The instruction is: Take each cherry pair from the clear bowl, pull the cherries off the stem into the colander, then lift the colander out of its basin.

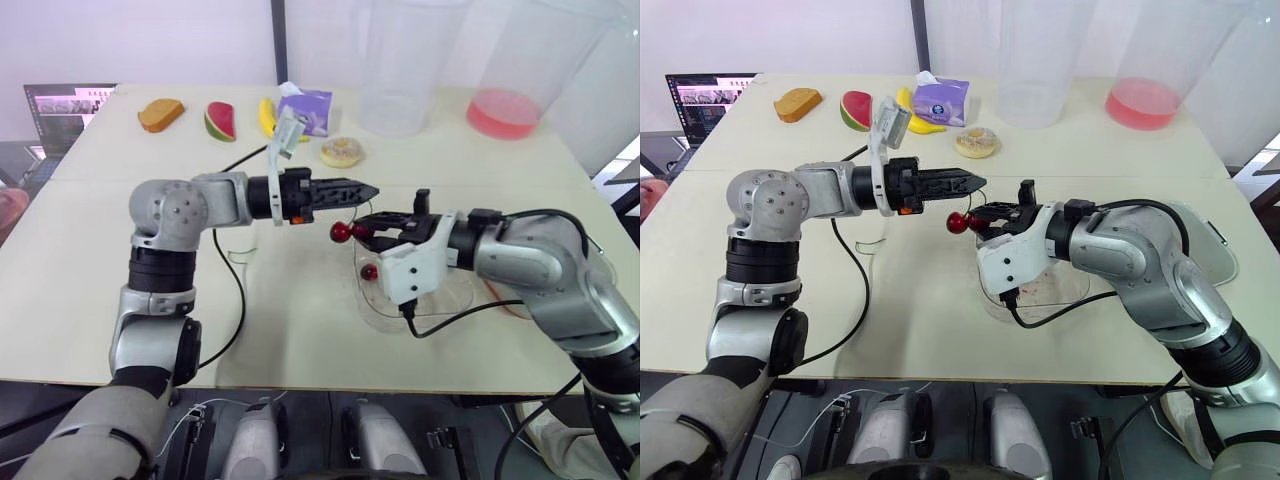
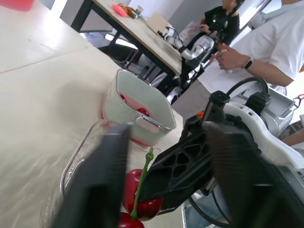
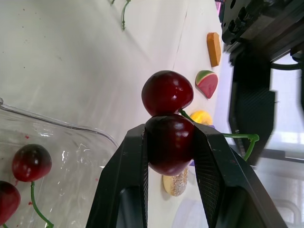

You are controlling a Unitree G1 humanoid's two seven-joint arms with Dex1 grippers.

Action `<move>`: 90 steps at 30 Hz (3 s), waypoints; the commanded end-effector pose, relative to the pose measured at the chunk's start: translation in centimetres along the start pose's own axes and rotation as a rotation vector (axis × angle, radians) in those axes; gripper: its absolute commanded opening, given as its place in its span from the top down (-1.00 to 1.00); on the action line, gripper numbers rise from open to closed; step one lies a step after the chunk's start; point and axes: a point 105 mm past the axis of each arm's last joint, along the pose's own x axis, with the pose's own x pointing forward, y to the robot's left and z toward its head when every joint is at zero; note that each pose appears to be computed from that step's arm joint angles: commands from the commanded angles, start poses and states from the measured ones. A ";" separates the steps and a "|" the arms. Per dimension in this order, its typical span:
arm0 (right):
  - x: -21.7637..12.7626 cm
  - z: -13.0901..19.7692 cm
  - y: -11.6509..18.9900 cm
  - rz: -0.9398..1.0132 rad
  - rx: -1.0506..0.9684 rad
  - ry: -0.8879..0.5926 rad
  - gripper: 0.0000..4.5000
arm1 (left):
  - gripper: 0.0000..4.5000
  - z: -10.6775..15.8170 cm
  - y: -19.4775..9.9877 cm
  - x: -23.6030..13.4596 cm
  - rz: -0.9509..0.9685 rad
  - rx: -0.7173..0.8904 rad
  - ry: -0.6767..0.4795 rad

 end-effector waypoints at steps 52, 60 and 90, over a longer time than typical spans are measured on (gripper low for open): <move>-1.1 0.3 -1.4 -0.049 0.057 0.021 0.61 | 0.27 -0.2 0.4 0.0 -0.013 -0.011 -0.068; -1.0 0.3 -1.5 -0.052 0.060 0.020 0.61 | 0.98 -0.1 0.4 0.2 -0.019 -0.019 -0.072; -5.0 -0.2 -2.3 0.064 1.013 -0.079 -0.98 | 1.00 1.0 -2.5 -3.0 -0.124 0.439 0.120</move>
